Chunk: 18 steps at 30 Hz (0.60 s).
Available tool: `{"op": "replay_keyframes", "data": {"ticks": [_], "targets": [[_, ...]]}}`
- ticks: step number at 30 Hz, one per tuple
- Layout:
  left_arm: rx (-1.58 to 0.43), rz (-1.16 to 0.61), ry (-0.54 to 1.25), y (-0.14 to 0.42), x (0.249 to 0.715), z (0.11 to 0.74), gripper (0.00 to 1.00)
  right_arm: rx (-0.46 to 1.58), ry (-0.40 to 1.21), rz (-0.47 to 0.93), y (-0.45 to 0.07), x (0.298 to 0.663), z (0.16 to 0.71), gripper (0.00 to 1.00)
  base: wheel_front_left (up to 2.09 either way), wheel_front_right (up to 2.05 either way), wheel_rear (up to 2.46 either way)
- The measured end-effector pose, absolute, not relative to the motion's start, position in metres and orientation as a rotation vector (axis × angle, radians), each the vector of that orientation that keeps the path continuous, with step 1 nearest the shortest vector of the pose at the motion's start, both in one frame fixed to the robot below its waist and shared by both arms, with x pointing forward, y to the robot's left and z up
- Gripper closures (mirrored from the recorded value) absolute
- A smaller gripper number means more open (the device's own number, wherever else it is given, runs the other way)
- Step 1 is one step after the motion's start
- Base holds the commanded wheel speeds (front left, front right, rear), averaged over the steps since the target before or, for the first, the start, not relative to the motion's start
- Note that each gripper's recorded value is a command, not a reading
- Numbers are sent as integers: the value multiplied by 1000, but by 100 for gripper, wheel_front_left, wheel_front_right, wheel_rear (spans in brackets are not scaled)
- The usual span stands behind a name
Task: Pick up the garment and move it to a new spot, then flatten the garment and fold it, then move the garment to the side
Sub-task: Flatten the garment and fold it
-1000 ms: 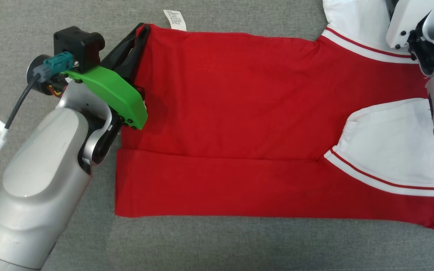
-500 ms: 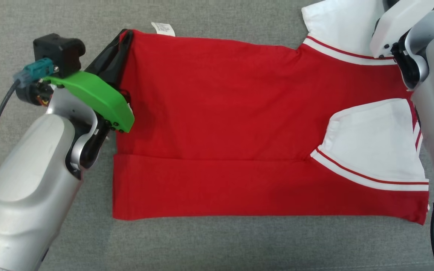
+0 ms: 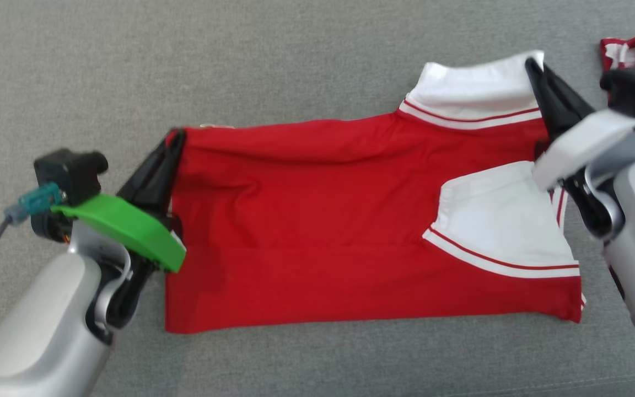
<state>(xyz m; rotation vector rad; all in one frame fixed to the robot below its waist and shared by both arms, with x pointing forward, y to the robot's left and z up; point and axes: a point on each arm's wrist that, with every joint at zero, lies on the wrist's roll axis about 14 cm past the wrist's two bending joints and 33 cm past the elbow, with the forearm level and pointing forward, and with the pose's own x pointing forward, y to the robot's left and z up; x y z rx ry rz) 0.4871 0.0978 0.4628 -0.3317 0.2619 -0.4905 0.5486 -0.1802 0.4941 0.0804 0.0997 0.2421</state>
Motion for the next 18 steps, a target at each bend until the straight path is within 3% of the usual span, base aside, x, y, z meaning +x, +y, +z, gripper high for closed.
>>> {"op": "replay_keyframes", "data": {"ticks": [8,18], "targets": [[-363,-493,235,94,455,471,100,142,48,167,-211,487,507,100,0,0,0],[-430,-401,261,101,435,447,100,196,129,86,-214,433,479,100,0,0,0]]}}
